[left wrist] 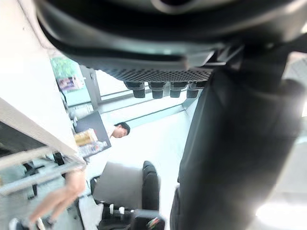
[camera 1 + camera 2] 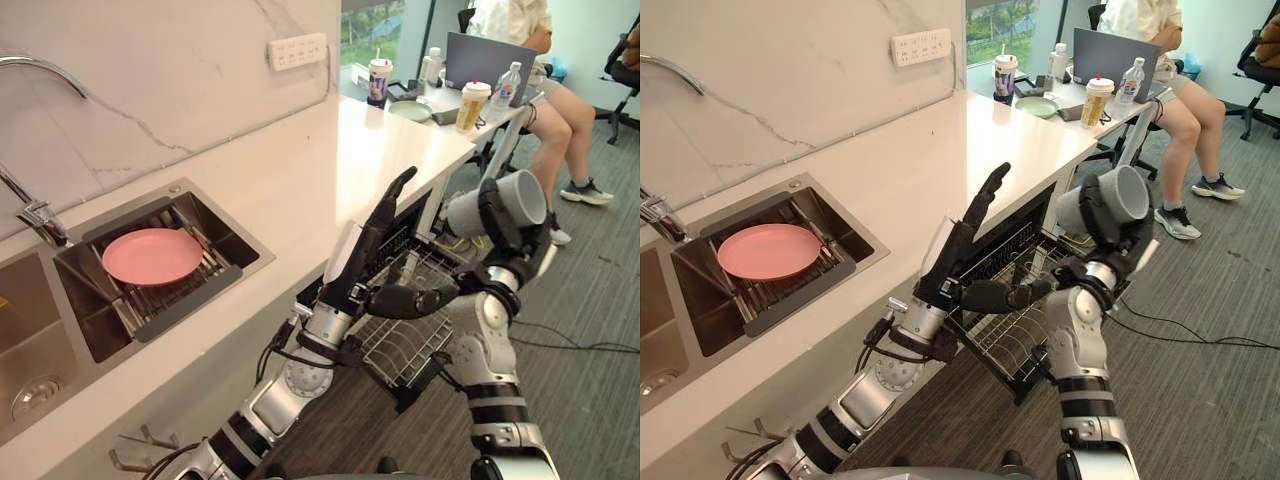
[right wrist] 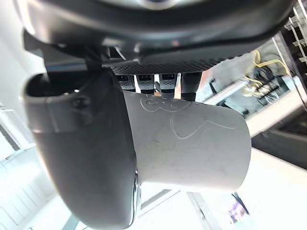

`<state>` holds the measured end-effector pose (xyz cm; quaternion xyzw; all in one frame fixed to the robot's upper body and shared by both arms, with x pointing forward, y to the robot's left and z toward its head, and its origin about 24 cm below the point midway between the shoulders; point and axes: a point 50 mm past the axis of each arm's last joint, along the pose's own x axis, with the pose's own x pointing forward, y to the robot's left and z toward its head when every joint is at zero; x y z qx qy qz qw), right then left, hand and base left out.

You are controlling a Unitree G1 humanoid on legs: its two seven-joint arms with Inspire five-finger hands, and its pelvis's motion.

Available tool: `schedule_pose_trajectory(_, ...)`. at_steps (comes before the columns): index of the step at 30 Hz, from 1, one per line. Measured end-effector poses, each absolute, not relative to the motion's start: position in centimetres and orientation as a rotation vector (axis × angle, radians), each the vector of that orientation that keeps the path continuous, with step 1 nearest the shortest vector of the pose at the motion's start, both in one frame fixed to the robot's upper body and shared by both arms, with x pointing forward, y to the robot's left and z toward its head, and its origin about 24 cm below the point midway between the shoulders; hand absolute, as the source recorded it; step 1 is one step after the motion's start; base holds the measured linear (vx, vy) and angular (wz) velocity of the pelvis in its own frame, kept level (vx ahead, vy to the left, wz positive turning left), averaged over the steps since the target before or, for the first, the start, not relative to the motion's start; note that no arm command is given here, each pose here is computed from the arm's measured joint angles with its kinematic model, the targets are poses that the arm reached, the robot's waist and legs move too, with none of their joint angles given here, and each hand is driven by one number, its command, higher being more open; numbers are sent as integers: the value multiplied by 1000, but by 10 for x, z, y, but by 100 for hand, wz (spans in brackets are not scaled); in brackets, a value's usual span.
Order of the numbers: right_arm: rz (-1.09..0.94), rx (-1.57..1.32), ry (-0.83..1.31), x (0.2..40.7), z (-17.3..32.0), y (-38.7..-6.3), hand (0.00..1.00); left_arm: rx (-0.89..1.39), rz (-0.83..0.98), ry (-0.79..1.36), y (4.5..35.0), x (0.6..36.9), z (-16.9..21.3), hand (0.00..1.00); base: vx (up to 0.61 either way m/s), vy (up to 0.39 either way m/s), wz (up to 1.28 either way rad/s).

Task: Walk over to the sink, pick up the cup, carry it to the dishwasher, place the cup inside the dishwasher, then close the dishwasher door

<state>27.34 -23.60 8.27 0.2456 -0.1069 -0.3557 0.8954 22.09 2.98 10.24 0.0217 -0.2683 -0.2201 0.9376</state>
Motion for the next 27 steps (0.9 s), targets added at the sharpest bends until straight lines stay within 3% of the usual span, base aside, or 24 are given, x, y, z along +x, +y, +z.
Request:
schedule_pose_trajectory(8,-596,319,0,238,32,-259,0,-153,-562,-240,38,203,62,100,0,0,4)
schedule_pose_trajectory(14,-504,274,181,228,-9,-261,0,-226,-461,118,63,185,-7,100,-9,-1,18)
schedule_pose_trajectory(16,-477,261,224,225,-19,-260,0,-183,-401,265,82,167,-40,100,-12,-3,26)
schedule_pose_trajectory(20,-415,219,287,223,-30,-258,0,-21,-379,319,103,156,-54,100,-9,13,20)
schedule_pose_trajectory(23,-321,207,341,223,-40,-249,0,245,-340,349,123,153,-69,100,-16,9,6)
schedule_pose_trajectory(27,-228,126,429,221,-56,-234,0,453,-268,559,153,131,-104,100,-20,-3,15)
